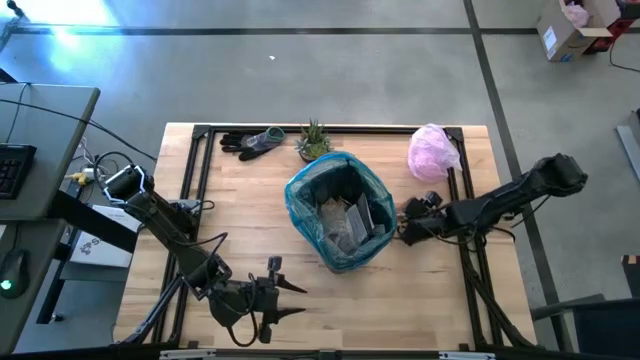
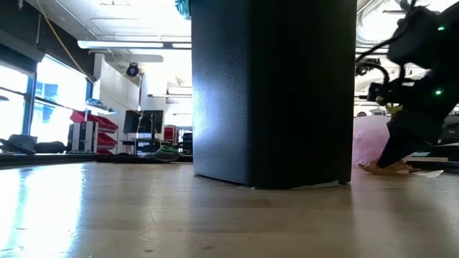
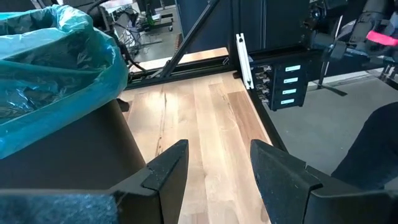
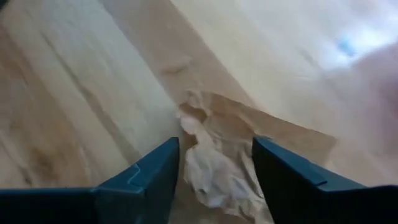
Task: Place trash/remove bag and relplace
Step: Put the brown napkin into the trash bin
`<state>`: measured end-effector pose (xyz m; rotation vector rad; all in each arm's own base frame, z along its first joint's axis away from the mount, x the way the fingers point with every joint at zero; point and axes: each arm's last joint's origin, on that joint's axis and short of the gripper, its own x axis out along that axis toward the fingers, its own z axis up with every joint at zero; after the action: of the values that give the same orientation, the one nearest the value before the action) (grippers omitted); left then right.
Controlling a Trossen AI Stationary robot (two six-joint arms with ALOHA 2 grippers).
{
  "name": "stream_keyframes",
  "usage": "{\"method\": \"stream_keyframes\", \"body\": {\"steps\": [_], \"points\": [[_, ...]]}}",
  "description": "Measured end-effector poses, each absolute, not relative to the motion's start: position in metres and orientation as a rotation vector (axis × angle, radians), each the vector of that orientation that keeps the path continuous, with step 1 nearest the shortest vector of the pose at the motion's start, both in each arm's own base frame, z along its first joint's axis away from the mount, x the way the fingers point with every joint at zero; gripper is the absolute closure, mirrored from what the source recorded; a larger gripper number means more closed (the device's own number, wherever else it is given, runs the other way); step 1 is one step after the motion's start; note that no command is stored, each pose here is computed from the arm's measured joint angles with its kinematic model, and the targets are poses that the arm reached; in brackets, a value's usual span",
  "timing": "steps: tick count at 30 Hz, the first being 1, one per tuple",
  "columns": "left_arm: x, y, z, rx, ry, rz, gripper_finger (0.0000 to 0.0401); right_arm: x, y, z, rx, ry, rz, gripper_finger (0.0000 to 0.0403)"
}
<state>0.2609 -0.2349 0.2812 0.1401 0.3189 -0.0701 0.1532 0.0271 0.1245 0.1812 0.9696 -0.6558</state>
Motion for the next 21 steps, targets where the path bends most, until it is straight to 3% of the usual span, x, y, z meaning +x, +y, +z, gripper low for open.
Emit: {"method": "stream_keyframes", "body": {"steps": [4, 9, 15, 21], "points": [[0.261, -0.235, 0.281, 0.136, 0.319, -0.069, 0.0243, 0.158, 0.021, 0.121, 0.233, 1.021, -0.63, 0.0259], [0.26, -0.236, 0.281, 0.134, 0.319, -0.072, 0.0242, 0.16, 0.021, 0.117, 0.27, 1.024, -0.645, 0.0382], [0.258, -0.238, 0.281, 0.135, 0.319, -0.081, 0.0243, 0.168, 0.032, 0.125, 0.323, 0.883, -0.661, 0.0401], [0.254, -0.241, 0.28, 0.129, 0.328, -0.089, 0.0242, 0.186, 0.054, 0.163, 0.3, 0.714, -0.703, 0.0403]]}}
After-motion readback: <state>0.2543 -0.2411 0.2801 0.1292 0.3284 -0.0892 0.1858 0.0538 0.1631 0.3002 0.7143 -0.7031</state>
